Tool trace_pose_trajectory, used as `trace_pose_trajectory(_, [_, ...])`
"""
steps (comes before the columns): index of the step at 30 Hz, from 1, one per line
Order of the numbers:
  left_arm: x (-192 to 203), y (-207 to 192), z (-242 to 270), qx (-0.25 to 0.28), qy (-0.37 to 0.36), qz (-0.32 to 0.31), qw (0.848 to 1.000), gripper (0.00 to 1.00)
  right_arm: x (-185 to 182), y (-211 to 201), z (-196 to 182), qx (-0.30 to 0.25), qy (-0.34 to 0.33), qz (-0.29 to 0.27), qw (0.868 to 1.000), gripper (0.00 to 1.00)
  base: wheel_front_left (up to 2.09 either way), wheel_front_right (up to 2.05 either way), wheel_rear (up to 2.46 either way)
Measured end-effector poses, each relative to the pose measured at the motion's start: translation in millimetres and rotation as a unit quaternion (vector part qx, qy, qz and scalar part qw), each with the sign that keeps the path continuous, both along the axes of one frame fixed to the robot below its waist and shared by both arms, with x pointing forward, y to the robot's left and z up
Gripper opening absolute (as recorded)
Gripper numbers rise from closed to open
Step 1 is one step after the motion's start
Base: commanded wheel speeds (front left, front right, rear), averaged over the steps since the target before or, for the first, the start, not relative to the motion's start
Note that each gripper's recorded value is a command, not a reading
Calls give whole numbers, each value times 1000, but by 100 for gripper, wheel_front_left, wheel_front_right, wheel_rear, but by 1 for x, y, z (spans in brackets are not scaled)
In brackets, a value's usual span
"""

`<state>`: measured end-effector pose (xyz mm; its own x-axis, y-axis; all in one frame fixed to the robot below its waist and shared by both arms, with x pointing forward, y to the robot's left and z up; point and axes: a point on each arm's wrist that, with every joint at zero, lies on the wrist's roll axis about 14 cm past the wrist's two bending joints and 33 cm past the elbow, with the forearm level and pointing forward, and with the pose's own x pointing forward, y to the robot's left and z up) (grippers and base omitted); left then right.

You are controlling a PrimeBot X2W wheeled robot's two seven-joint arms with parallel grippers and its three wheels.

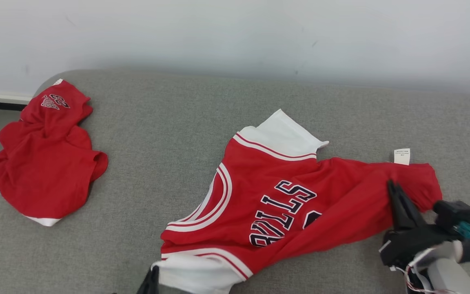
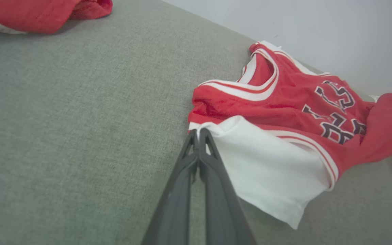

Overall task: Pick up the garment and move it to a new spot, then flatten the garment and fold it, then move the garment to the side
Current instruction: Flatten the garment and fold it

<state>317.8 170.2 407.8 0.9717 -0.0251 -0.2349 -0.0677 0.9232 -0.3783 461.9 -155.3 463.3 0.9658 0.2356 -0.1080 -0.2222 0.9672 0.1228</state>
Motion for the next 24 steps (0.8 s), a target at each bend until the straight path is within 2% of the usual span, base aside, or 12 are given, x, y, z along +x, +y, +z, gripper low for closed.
trace_pose_trajectory(3, [7,5,27,-7,-46,13,999,0,-11,-13,10,27,-19,-21,999,0,0,0,0])
trace_pose_trajectory(7, [19,11,63,8,-106,14,994,0,-22,-20,23,25,-30,-25,999,0,0,0,0])
trace_pose_trajectory(11, [57,2,121,46,-186,-34,981,0,-8,-17,65,27,-72,-21,997,0,0,0,0])
trace_pose_trajectory(18, [156,-9,245,124,-300,-114,939,0,63,-8,156,24,-152,-4,988,0,0,0,0])
trace_pose_trajectory(23, [225,0,328,152,-349,-115,918,0,124,-4,219,32,-190,-4,981,0,0,0,0])
trace_pose_trajectory(24, [236,2,347,143,-367,-111,913,0,136,-6,232,34,-197,-7,980,0,0,0,0])
